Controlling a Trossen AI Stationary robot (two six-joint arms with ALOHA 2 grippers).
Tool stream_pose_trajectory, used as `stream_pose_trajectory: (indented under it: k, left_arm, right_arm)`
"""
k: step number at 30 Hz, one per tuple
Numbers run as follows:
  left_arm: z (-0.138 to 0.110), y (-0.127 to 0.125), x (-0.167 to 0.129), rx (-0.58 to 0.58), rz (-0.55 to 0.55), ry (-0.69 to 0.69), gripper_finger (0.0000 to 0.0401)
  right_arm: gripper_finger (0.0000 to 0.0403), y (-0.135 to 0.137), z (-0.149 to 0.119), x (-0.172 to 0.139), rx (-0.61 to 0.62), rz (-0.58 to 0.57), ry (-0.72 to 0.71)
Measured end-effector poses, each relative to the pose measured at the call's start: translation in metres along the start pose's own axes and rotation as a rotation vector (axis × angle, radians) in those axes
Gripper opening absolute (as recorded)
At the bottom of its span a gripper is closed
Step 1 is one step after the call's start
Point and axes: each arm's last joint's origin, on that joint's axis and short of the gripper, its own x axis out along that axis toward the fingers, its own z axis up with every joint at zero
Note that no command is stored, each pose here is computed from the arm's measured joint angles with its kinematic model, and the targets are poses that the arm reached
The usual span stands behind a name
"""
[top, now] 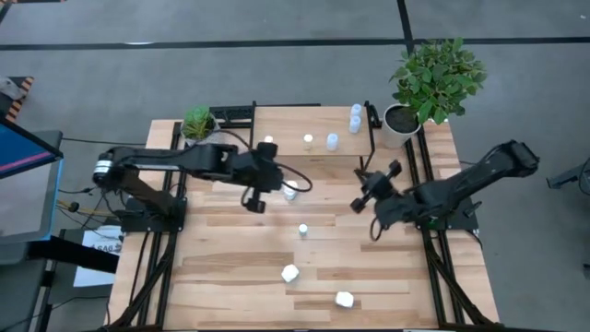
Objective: Pick and place medicine bottles onto shelf by color
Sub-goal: Adjust the white pills bottles
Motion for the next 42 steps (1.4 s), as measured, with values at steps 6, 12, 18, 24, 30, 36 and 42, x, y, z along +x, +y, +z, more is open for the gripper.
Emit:
stream_pose_trajectory:
  k: [6, 12, 18, 24, 30, 36, 42]
  left_arm:
    - [-0.023, 0.005, -0.029, -0.01, 0.019, -0.006, 0.0]
    - [-0.048, 0.008, -0.039, -0.029, 0.036, 0.024, 0.0]
    - [-0.063, 0.016, -0.044, -0.023, 0.062, 0.049, 0.0]
    - [-0.07, 0.027, -0.046, 0.01, 0.091, 0.067, 0.0]
    - [-0.075, 0.035, -0.045, 0.003, 0.111, 0.087, 0.0]
    - [-0.078, 0.04, -0.045, -0.013, 0.122, 0.097, 0.0]
    - [-0.078, 0.04, -0.045, -0.015, 0.123, 0.097, 0.0]
  right_arm:
    - [0.0007, 0.042, -0.022, 0.021, -0.011, -0.141, -0.07]
    - [0.0025, 0.063, -0.034, 0.052, 0.075, -0.196, -0.081]
    - [0.0007, 0.071, -0.038, 0.08, 0.161, -0.247, -0.111]
    - [0.001, 0.081, -0.032, 0.101, 0.177, -0.276, -0.142]
    - [0.0012, 0.092, -0.014, 0.128, 0.124, -0.312, -0.138]
    - [0.0007, 0.088, -0.006, 0.151, 0.06, -0.376, -0.116]
    - [0.0008, 0.08, -0.005, 0.157, 0.027, -0.414, -0.089]
